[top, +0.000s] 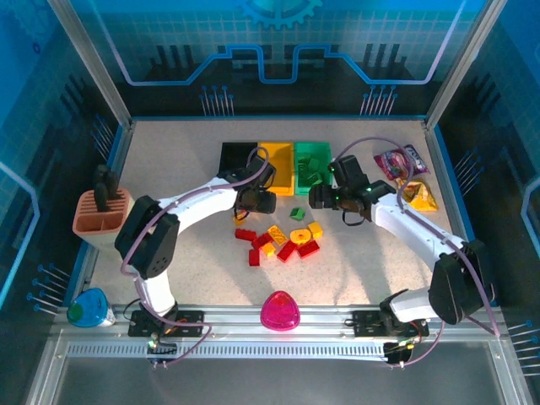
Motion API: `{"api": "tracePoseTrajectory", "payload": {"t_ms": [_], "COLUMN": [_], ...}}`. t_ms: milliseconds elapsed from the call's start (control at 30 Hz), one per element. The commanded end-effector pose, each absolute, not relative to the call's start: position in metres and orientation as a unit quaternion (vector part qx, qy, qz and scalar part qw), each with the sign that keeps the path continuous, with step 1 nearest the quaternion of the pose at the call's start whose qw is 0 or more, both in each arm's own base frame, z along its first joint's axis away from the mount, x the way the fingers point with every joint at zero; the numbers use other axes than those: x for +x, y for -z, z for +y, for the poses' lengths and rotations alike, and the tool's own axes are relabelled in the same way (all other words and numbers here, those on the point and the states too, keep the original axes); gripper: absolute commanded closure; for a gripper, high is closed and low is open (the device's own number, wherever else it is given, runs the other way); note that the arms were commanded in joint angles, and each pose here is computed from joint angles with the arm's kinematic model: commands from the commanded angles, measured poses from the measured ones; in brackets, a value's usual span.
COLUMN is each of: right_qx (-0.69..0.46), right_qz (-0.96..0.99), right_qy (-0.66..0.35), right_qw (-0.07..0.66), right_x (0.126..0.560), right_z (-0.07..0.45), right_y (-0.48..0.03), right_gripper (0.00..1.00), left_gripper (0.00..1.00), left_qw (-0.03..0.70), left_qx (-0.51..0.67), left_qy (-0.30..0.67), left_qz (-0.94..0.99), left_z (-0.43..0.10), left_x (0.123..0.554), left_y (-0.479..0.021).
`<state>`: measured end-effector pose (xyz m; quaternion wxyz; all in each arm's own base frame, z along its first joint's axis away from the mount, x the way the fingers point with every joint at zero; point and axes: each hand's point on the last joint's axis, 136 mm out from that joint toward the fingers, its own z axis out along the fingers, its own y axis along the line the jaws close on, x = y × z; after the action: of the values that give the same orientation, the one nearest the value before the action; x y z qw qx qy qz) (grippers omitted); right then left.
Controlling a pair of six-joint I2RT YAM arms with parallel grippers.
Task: Sort the legos into containers by color
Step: Pick up the lego from the center of the table.
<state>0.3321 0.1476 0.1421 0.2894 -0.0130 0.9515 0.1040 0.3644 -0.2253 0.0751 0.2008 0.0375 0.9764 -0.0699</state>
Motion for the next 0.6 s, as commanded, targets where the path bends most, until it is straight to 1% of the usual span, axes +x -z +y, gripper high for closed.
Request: {"api": "tracePoseTrajectory", "payload": {"t_ms": [0,567], "right_qx": [-0.003,0.009], "right_qz": [0.947,0.943], "right_qy": [-0.116,-0.122], "right_qw": [0.301,0.309], "right_x": [0.332,0.326], "right_z": [0.143,0.136], "right_y": [-0.147,-0.147], "right_gripper": [0.15,0.16], "left_gripper": [0.41,0.40], "left_qw": [0.184,0.160], "left_qx": [0.043,0.058], "left_qy": [0.032,-0.005], "left_qz": [0.982,0.985], "left_z": [-0.213,-0.216], "left_x": [0.370,0.387], "left_y": [-0.068,-0.038]}}
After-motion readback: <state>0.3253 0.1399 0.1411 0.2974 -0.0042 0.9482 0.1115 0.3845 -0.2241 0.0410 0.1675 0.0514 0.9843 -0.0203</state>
